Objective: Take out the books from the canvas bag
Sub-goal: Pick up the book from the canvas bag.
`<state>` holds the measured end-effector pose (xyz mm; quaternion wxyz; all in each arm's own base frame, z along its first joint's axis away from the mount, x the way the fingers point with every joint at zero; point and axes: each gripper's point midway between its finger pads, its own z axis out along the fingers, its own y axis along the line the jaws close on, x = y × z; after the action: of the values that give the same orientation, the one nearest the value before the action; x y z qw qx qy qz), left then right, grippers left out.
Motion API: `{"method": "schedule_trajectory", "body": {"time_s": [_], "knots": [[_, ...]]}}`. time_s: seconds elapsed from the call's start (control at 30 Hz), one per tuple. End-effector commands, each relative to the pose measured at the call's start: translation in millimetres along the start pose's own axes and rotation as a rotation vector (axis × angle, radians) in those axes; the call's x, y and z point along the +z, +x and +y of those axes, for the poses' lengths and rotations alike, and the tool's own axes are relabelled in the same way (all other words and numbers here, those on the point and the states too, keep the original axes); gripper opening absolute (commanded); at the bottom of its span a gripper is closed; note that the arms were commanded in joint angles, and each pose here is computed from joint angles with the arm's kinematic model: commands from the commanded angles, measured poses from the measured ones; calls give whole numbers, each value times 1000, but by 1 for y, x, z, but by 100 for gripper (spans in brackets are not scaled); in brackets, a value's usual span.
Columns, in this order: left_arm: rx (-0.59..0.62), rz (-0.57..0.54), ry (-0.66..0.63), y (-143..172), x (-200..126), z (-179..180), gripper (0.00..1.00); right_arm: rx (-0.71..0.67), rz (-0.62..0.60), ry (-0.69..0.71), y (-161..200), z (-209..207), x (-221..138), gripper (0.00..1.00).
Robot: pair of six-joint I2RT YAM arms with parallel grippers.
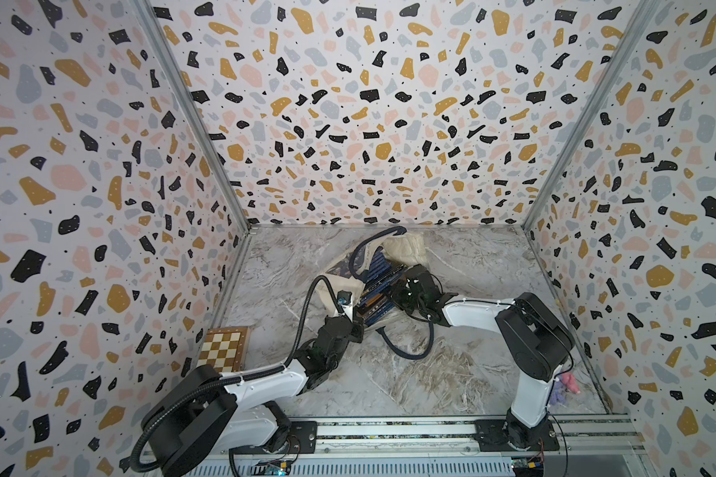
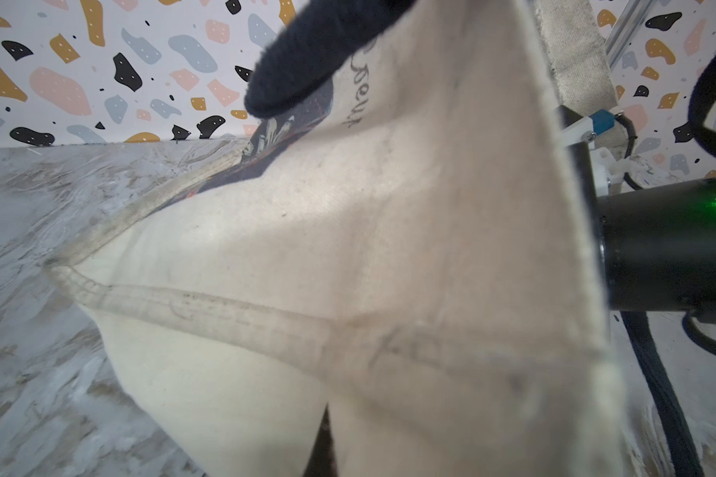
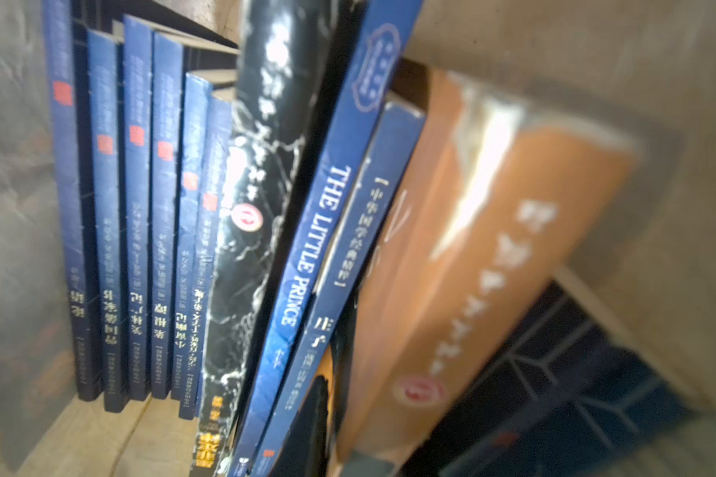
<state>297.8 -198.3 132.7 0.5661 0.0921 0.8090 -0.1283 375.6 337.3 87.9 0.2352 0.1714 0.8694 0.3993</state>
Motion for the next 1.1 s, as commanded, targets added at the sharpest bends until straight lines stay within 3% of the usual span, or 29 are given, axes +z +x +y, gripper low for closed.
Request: {"method": "schedule_trajectory", "body": {"time_s": [0.0, 0.33, 1.07], "knots": [[-3, -43, 14, -18, 3, -8, 0, -94, 16, -37, 6, 13, -6, 0], [4, -25, -45, -14, 7, 1, 0, -215, -24, -144, 11, 64, -57, 0], [9, -13, -126, -7, 10, 14, 0, -419, -79, -300, 10, 101, -153, 0]]}}
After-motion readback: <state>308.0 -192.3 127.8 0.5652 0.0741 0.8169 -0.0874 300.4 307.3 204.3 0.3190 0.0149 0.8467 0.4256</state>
